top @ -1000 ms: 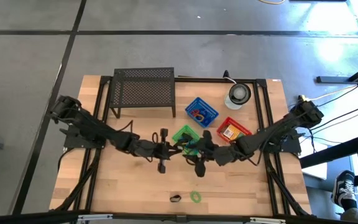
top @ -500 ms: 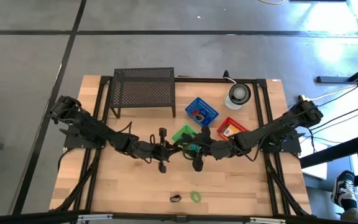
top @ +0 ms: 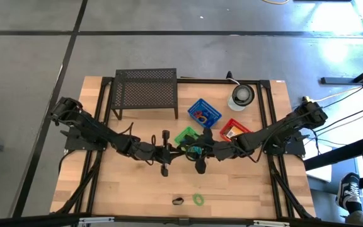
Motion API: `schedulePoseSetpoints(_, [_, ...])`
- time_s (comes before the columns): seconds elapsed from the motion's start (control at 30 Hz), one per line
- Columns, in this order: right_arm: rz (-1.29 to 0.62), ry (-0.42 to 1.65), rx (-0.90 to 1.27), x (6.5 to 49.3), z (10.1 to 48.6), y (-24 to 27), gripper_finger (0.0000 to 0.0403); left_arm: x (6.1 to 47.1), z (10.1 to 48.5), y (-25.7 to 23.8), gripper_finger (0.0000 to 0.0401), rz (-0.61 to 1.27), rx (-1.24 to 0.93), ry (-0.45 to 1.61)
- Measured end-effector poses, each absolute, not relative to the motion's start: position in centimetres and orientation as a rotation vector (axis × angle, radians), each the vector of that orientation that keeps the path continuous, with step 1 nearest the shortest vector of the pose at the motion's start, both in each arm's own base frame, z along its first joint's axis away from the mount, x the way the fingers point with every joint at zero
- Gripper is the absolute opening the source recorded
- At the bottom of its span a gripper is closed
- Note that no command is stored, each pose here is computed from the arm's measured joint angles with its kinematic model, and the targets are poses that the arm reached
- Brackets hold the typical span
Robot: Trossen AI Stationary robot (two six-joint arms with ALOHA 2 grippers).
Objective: Pick & Place Office Desk Supplies
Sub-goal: Put the black rubber band into the green basket
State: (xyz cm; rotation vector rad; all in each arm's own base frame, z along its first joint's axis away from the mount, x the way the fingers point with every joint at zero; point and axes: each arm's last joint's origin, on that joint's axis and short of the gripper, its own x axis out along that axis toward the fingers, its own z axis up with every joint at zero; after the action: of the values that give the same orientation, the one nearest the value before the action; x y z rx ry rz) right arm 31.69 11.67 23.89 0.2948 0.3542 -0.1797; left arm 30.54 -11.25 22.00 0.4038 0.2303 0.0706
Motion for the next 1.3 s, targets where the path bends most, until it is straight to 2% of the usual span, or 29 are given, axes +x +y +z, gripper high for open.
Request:
schedulePoseSetpoints(0.1, [-0.177, 0.354, 0.296, 31.7, 23.9, 11.7, 0.0191, 30.5, 22.0, -11.3, 0.0008, 0.070, 0.404, 0.230])
schedulePoseSetpoints(0.23, [-0.174, 0.354, 0.297, 31.7, 23.9, 11.7, 0.0156, 30.5, 22.0, -11.3, 0.0008, 0.076, 0.405, 0.231])
schedulePoseSetpoints(0.57, [-0.152, 0.360, 0.273, 31.7, 23.9, 11.8, 0.0013, 30.5, 22.0, -11.2, 0.0008, 0.084, 0.402, 0.233])
schedulePoseSetpoints(0.77, [-0.144, 0.366, 0.271, 31.7, 23.9, 11.8, 0.0017, 30.5, 22.0, -11.3, 0.0031, 0.084, 0.314, 0.230])
schedulePoseSetpoints(1.03, [-0.184, 0.399, 0.267, 31.8, 23.6, 10.9, 0.0010, 30.5, 21.8, -11.3, 0.0130, 0.092, 0.242, 0.234])
schedulePoseSetpoints(1.17, [-0.298, 0.503, 0.246, 31.5, 22.2, 9.6, 0.0011, 30.6, 22.5, -11.4, 0.0166, 0.109, 0.224, 0.191])
schedulePoseSetpoints(1.3, [-0.447, 0.608, 0.291, 30.7, 21.2, 8.2, 0.0012, 30.4, 22.3, -11.4, 0.0181, 0.136, 0.239, 0.215])
